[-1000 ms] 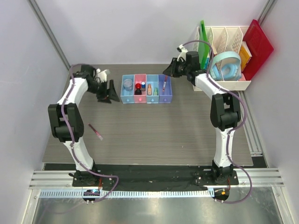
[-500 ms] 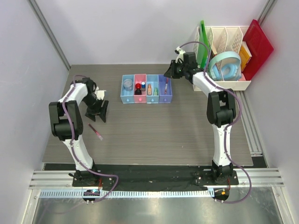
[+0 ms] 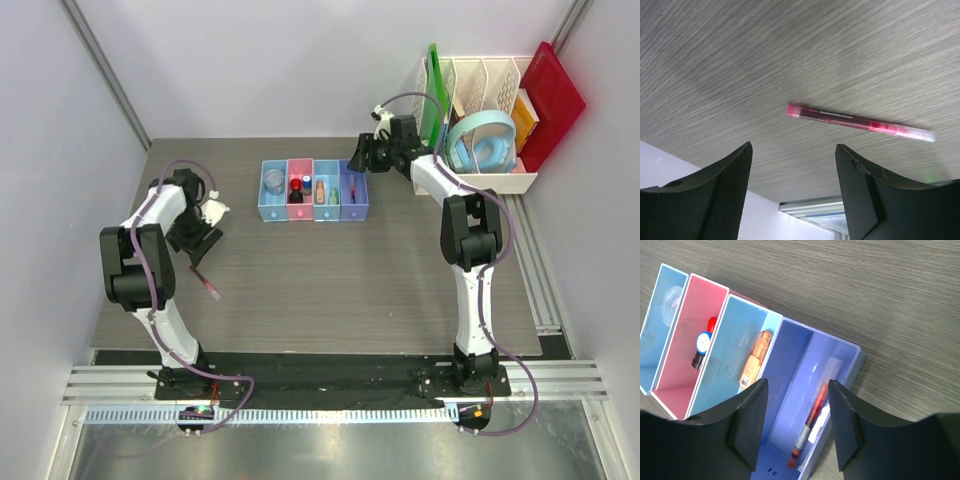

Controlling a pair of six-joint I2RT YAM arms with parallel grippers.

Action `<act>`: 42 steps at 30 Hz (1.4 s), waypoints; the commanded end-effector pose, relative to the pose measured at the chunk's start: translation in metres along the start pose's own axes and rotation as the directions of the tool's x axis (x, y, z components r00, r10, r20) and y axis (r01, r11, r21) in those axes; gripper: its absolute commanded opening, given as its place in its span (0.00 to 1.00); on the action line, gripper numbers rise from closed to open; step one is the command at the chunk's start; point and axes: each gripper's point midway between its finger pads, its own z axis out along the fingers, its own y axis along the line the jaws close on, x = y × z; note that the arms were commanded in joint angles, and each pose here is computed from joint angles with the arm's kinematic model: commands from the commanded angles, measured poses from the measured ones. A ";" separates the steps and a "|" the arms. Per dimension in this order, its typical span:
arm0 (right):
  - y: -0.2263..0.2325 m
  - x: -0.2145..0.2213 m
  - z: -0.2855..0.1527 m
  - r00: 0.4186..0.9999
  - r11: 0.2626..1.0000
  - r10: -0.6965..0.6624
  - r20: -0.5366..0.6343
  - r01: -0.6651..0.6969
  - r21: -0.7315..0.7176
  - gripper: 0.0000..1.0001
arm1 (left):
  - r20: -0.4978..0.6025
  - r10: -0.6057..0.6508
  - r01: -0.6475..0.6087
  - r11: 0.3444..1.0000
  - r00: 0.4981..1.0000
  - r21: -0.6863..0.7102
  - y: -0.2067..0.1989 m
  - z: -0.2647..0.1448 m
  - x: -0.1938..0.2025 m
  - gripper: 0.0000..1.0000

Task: Sort the stationery into containers
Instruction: Place the pen in the storage box, then pick up the pen from the center of the board.

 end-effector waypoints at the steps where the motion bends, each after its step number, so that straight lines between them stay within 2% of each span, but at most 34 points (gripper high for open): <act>1: 0.018 -0.032 -0.015 0.996 0.998 -0.057 0.067 0.057 -0.006 0.59 | 0.003 0.146 -0.145 0.988 0.989 -0.053 0.007 -0.001 0.000 0.67; 4: 0.024 -0.043 -0.029 0.994 0.997 -0.071 0.081 0.070 0.009 0.60 | -0.014 0.225 -0.225 0.974 0.974 0.000 -0.007 0.008 0.006 0.66; 8: 0.033 -0.057 -0.053 0.990 0.994 -0.106 0.093 0.104 0.030 0.62 | 0.003 0.375 -0.375 0.926 0.927 -0.036 -0.016 0.022 0.010 0.68; 11: 0.041 -0.066 -0.076 0.984 0.989 -0.140 0.108 0.135 0.053 0.64 | 0.007 0.438 -0.438 0.898 0.899 -0.051 -0.018 0.028 0.015 0.70; 15: 0.049 -0.071 -0.103 0.979 0.985 -0.165 0.120 0.158 0.068 0.65 | 0.003 0.571 -0.568 0.818 0.821 -0.095 -0.021 0.033 0.005 0.70; 22: 0.064 -0.059 -0.150 0.969 0.975 -0.216 0.122 0.207 0.087 0.67 | -0.060 0.702 -0.700 0.693 0.710 -0.176 -0.014 0.054 0.002 0.70; 24: 0.067 -0.061 -0.163 0.963 0.969 -0.234 0.131 0.221 0.107 0.68 | -0.041 0.713 -0.705 0.681 0.700 -0.199 -0.013 0.050 -0.002 0.70; 28: 0.065 -0.059 -0.176 0.963 0.965 -0.240 0.125 0.223 0.137 0.70 | 0.028 0.760 -0.741 0.640 0.649 -0.201 -0.024 0.042 -0.008 0.70; 39: 0.052 -0.050 -0.201 0.954 0.945 -0.283 0.099 0.259 0.200 0.72 | 0.147 0.911 -0.893 0.408 0.385 -0.191 -0.065 0.050 -0.015 0.73; 42: 0.048 -0.043 -0.203 0.954 0.942 -0.290 0.075 0.271 0.197 0.76 | 0.163 0.924 -0.909 0.374 0.347 -0.184 -0.072 0.053 -0.019 0.71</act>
